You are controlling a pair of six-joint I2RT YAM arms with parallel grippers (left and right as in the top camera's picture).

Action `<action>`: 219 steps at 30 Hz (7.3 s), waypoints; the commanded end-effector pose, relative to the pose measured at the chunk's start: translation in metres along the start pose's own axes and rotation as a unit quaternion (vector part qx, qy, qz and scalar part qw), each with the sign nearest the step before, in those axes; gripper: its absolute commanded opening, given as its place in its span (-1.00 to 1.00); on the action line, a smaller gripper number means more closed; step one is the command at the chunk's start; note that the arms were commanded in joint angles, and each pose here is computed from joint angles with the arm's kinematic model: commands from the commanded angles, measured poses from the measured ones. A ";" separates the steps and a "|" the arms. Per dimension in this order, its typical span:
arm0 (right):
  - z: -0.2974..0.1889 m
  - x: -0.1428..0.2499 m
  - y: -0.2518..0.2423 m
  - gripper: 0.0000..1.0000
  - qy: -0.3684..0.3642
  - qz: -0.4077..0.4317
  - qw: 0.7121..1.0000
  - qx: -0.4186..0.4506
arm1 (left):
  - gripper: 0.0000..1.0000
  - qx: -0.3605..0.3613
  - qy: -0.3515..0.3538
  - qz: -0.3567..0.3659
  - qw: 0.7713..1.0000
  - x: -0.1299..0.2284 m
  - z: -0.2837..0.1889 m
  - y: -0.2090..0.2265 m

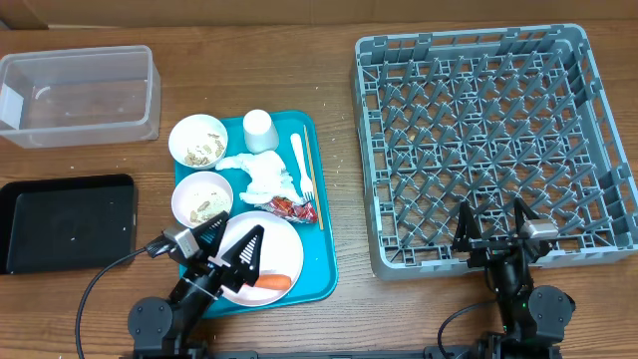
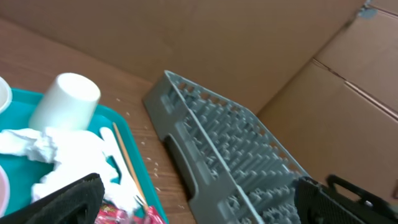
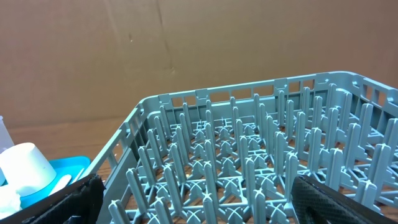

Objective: Sort waste into correct bins and load items into the dishwasher rack

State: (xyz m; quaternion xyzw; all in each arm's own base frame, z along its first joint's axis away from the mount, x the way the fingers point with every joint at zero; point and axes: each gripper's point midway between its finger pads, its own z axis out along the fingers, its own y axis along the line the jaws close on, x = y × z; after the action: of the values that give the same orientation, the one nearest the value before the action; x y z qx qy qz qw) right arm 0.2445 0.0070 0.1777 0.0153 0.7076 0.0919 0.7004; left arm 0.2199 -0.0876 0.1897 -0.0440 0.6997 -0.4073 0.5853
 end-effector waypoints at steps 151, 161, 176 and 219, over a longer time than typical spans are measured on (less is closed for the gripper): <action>0.000 0.002 -0.004 1.00 -0.002 -0.002 1.000 0.008 | 0.79 -0.613 0.271 -0.513 0.536 0.130 -0.067 0.064; 0.000 0.002 -0.004 1.00 -0.002 -0.002 1.000 0.008 | 0.81 -0.652 0.261 -0.472 0.534 0.159 -0.050 0.076; 0.000 0.002 -0.004 1.00 -0.002 -0.002 1.000 0.008 | 1.00 -0.677 0.214 -0.477 0.517 0.162 -0.048 0.092; 0.000 0.002 -0.004 1.00 -0.002 -0.002 1.000 0.008 | -0.36 -0.678 0.238 -0.471 0.512 0.178 -0.040 0.101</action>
State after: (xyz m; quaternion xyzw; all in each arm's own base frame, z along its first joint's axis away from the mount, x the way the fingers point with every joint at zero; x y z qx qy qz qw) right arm 0.2444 0.0070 0.1772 0.0155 0.7084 0.0920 0.6996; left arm 0.1885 -0.1068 0.0014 -0.6595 0.7440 -0.0624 -0.0867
